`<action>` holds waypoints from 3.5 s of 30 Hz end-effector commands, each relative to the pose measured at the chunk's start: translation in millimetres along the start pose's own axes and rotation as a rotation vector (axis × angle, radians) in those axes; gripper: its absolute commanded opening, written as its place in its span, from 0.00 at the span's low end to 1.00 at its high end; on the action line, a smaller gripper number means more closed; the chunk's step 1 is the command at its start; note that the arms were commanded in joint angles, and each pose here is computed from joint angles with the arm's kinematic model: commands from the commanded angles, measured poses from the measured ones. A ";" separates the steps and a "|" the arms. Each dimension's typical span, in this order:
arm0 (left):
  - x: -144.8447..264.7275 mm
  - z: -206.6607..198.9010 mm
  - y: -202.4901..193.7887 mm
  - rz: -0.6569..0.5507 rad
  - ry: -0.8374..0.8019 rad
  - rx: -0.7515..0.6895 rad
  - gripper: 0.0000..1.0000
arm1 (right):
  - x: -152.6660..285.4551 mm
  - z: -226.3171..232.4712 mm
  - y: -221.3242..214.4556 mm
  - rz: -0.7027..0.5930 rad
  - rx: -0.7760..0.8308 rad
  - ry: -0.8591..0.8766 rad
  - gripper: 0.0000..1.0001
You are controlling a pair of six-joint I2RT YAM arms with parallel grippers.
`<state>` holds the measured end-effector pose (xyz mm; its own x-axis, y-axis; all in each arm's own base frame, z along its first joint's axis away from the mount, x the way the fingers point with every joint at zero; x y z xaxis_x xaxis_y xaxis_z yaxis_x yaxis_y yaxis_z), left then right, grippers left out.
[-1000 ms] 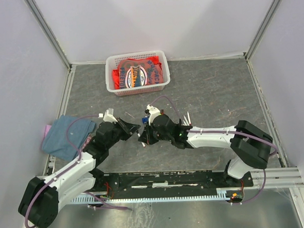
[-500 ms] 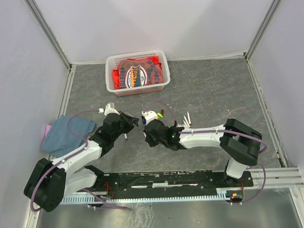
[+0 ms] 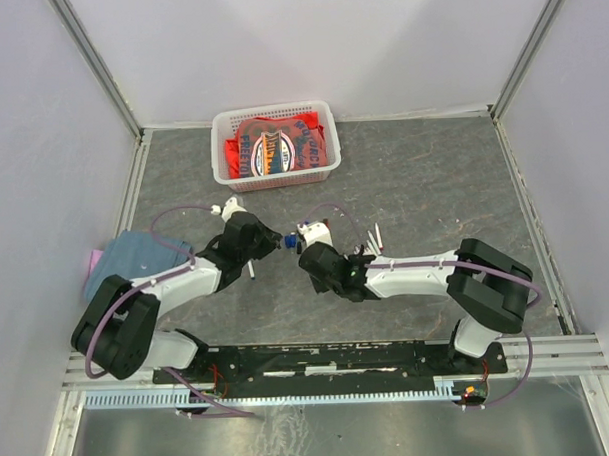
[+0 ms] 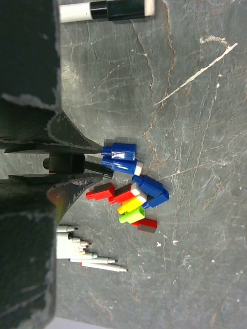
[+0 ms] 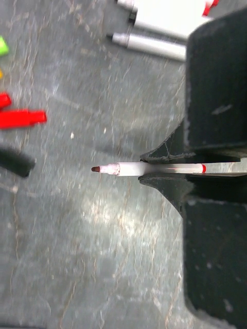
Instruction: Open the pen caps
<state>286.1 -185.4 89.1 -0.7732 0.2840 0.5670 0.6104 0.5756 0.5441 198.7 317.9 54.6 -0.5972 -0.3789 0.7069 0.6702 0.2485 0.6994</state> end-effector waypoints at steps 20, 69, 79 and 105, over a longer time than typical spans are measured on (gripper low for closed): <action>-31.5 8.7 -6.9 0.005 0.133 -0.181 0.29 | 12.0 -65.9 3.7 -0.002 0.036 -0.387 0.17; 151.5 45.1 75.3 -0.553 -0.004 0.207 0.54 | -67.9 132.9 87.5 -0.005 -0.012 0.136 0.41; 157.1 47.7 75.6 -0.564 -0.016 0.212 0.54 | -87.9 130.4 75.5 0.041 0.019 0.062 0.41; 152.6 44.0 77.3 -0.557 -0.003 0.240 0.64 | -60.4 97.0 35.2 0.088 0.085 -0.023 0.01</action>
<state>201.5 -61.3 177.7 -0.9587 -0.0964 0.2675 0.1067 0.7500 0.6528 230.9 459.8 44.0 -0.5607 -0.3529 0.7490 0.6732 0.3325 0.6606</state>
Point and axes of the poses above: each gripper's point midway between its finger pads, its own x axis back along the fingers, its own z axis along the line the jaws close on, y = z × x, the point moved 3 cm from there along x, back along the fingers, and after that the axes turned 1 degree about -x, right-handed, at the moved point
